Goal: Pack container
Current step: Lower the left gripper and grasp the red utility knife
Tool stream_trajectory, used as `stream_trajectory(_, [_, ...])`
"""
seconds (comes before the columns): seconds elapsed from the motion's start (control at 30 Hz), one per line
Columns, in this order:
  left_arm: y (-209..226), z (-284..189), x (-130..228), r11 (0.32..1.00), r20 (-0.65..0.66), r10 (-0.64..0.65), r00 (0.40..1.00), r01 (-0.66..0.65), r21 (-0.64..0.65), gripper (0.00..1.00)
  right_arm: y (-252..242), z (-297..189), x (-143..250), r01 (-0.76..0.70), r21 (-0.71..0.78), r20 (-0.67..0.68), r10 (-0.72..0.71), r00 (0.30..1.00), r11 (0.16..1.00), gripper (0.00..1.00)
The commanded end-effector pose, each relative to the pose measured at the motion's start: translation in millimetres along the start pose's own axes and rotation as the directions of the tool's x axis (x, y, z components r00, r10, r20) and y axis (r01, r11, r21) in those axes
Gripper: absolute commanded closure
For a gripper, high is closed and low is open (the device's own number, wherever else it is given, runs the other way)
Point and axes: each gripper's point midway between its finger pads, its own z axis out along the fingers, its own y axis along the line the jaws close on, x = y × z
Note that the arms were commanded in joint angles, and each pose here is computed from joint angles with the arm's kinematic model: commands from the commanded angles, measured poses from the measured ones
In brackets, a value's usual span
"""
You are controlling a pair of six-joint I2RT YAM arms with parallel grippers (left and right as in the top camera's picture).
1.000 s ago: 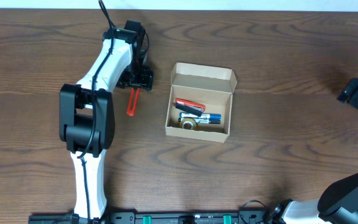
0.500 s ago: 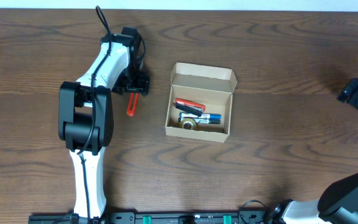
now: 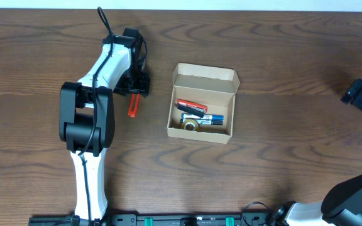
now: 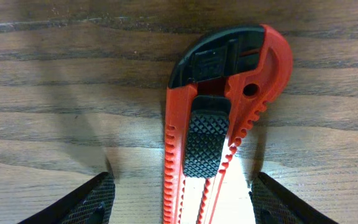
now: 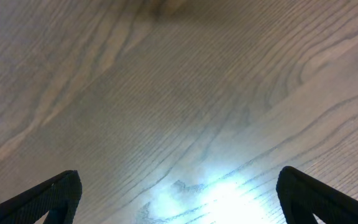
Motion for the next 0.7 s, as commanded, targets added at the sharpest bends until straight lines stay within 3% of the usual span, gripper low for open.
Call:
stream_trajectory(0.0, [-0.1,17.1,13.0,1.000,-0.052,0.004,0.999,-0.004,0.010,0.32,0.7,-8.4,-2.0,0.012,-0.008,0.021,-0.012,1.000,1.000,0.01])
stream_trajectory(0.13, [-5.7,25.5,21.3,0.999,-0.076,0.004,0.997,-0.001,0.044,0.37,0.7,-8.8,-2.2,0.012,-0.009,0.023,-0.012,1.000,1.000,0.01])
stream_trajectory(0.23, [-6.7,26.7,23.0,0.999,-0.081,0.005,0.997,-0.001,0.049,0.48,0.8,-8.8,-2.2,0.012,-0.009,0.023,-0.012,1.000,1.000,0.01])
stream_trajectory(0.4, [-6.8,26.5,24.3,0.999,-0.087,0.004,0.996,0.000,0.049,0.50,0.7,-8.8,-2.1,0.012,-0.009,0.023,-0.012,1.000,1.000,0.03])
stream_trajectory(0.5, [-7.5,26.1,27.7,0.999,-0.101,0.004,0.995,0.001,0.054,0.64,0.7,-8.8,-2.1,0.012,-0.009,0.023,-0.012,1.000,1.000,0.04])
stream_trajectory(0.67, [-10.5,25.2,30.7,0.997,-0.114,0.004,0.994,0.004,0.071,0.76,0.7,-8.8,-2.1,0.012,-0.009,0.023,-0.012,1.000,1.000,0.04])
